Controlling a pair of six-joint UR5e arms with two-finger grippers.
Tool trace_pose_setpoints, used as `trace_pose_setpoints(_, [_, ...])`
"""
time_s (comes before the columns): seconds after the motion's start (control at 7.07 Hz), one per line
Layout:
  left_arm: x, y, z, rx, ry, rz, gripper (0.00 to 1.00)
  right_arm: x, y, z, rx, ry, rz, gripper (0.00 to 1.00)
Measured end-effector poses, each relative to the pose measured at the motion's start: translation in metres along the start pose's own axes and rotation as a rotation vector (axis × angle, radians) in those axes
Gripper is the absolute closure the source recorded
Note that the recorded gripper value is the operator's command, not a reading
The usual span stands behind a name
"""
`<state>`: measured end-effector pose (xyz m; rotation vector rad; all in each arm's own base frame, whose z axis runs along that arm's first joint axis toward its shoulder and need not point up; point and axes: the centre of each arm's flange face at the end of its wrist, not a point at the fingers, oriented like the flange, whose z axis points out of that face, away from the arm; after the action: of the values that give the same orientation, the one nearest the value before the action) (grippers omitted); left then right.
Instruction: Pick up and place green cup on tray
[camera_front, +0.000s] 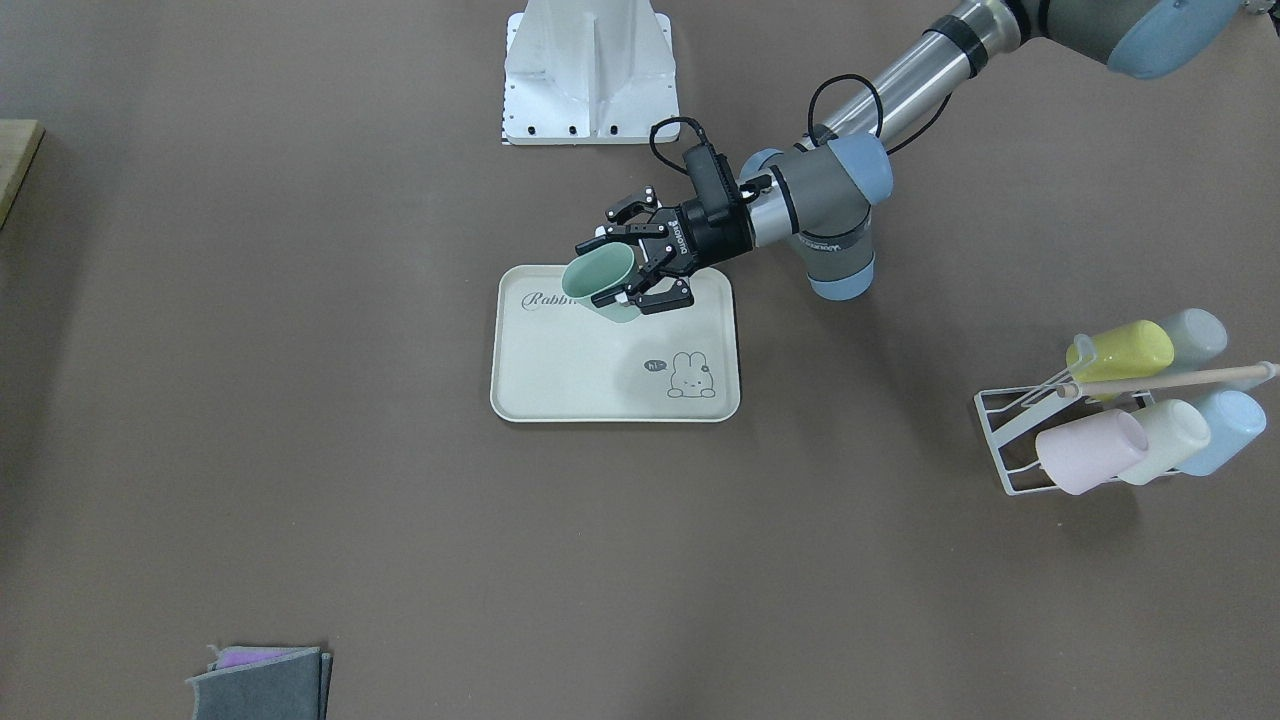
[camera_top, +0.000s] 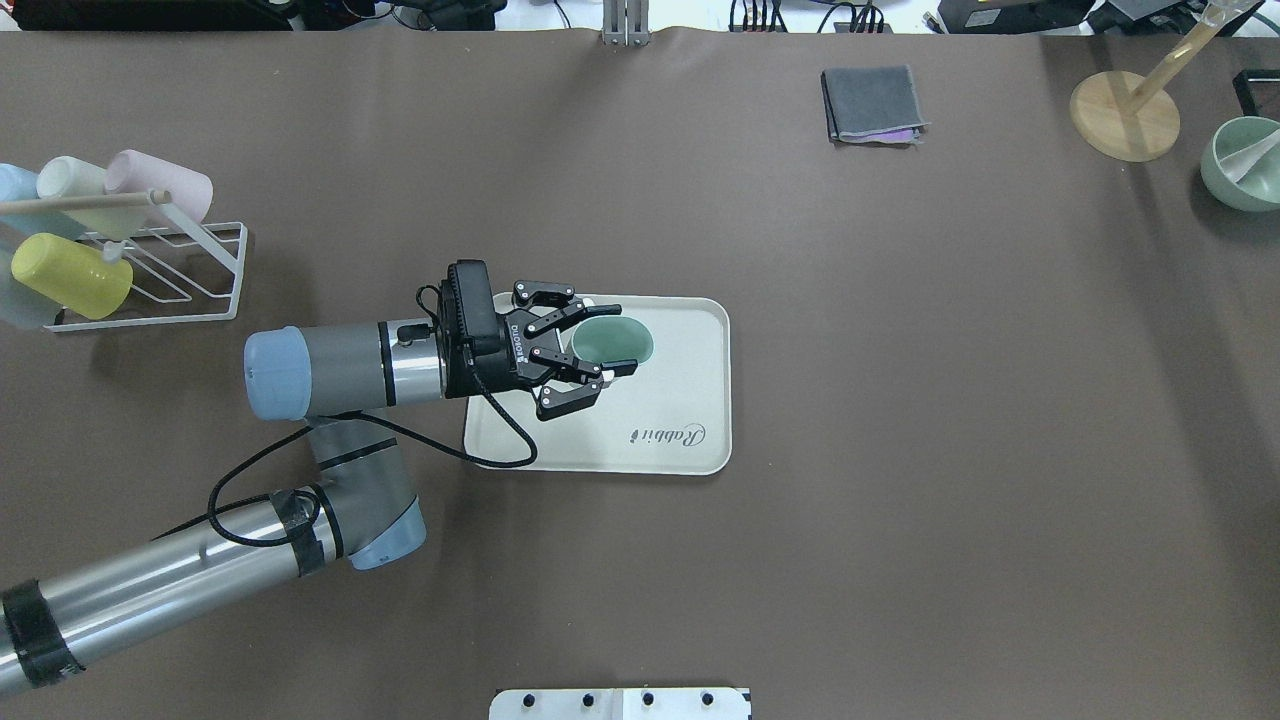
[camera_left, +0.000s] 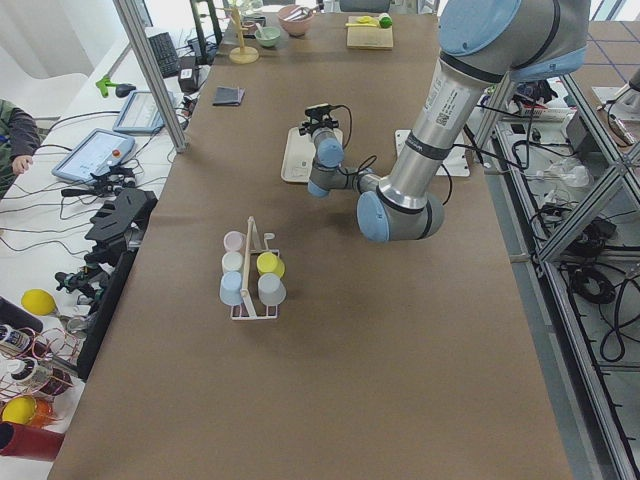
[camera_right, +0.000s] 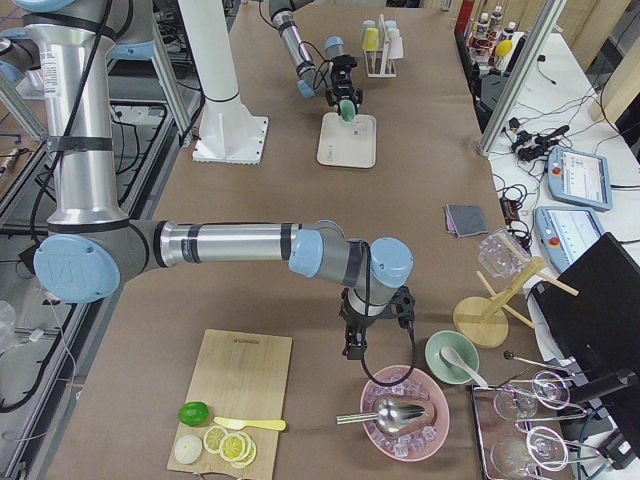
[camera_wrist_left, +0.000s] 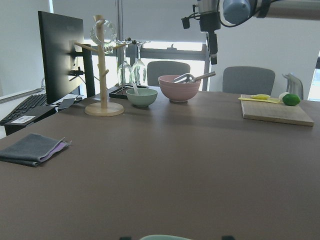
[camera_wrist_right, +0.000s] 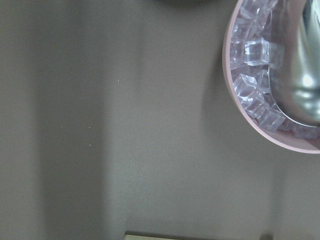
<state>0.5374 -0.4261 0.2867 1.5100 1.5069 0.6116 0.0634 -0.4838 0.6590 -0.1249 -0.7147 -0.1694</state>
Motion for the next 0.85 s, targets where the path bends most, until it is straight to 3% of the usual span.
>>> trace_pose_setpoints(0.42, [-0.007,0.022,0.006,0.014,-0.075,-0.025,0.42,0.003,0.000,0.004,-0.007,0.002,0.002,0.00])
trace_pose_setpoints(0.85, [0.004,0.034,0.016,0.001,-0.106,-0.031,0.40,0.003,-0.001,0.004,-0.003,0.001,-0.001,0.00])
